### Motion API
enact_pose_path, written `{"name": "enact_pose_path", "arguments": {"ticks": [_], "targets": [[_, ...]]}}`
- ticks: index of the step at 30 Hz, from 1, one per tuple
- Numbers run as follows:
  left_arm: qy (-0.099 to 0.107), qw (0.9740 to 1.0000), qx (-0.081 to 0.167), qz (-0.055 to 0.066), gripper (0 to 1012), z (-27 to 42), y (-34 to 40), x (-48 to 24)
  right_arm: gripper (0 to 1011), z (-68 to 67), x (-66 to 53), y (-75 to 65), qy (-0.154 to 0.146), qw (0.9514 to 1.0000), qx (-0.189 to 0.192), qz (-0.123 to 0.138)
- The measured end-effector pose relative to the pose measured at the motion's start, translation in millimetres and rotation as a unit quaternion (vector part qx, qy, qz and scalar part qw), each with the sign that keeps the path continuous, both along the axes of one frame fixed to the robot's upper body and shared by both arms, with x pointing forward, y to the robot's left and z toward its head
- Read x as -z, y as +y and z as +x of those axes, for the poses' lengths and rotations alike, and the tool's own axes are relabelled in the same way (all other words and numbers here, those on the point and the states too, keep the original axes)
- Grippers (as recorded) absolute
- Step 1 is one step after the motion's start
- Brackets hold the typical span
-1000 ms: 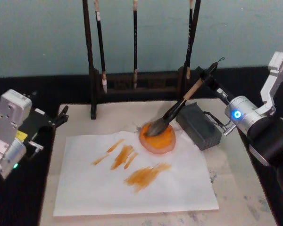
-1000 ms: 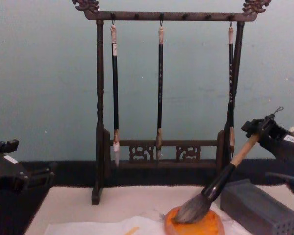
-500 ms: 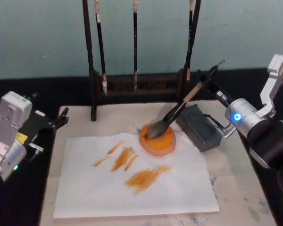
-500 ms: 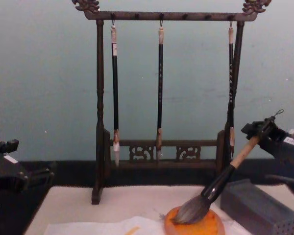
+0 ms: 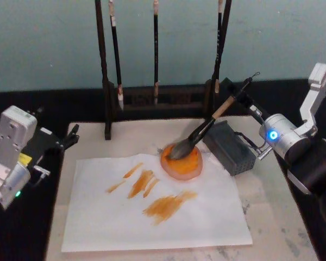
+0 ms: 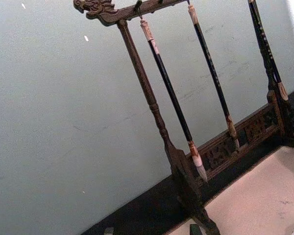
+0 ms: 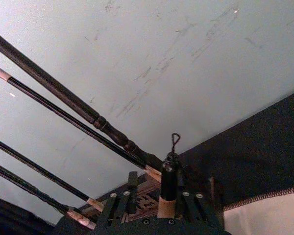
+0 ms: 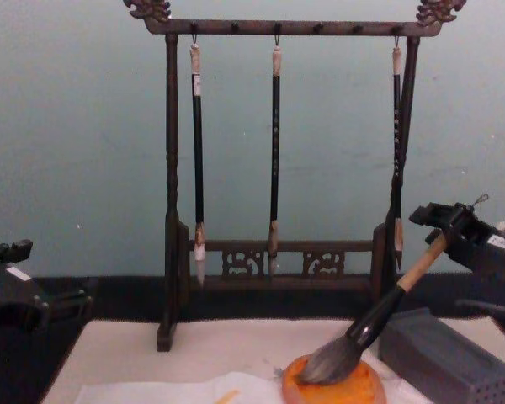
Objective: Pick up the brush from the inkstone, write on the paper, then place the brush back to its original position.
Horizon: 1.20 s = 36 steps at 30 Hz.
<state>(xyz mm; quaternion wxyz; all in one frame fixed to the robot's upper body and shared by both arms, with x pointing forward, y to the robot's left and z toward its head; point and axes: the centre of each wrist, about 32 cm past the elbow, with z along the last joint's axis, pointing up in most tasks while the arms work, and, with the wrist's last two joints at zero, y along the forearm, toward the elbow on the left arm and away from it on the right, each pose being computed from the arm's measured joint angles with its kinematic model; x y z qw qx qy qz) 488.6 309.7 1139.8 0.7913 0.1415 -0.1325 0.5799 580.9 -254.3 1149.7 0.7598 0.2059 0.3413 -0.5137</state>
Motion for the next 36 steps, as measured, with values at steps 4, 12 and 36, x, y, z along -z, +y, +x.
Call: {"name": "enact_pose_path", "arguments": {"ticks": [4, 12, 36], "targets": [[0.000, 1.0000, 0.000, 0.000, 1001, 0.0, 0.0, 0.0, 537, 0.0, 0.0, 0.1, 0.000, 1.0000, 0.000, 0.000], [0.000, 1.0000, 0.000, 0.000, 1001, 0.0, 0.0, 0.0, 781, 0.0, 0.0, 0.2, 0.000, 1.0000, 0.000, 0.001], [0.000, 1.0000, 0.000, 0.000, 1001, 0.0, 0.0, 0.0, 1000, -1.7, 1.1, -1.8, 0.003, 1.0000, 0.000, -0.002]]}}
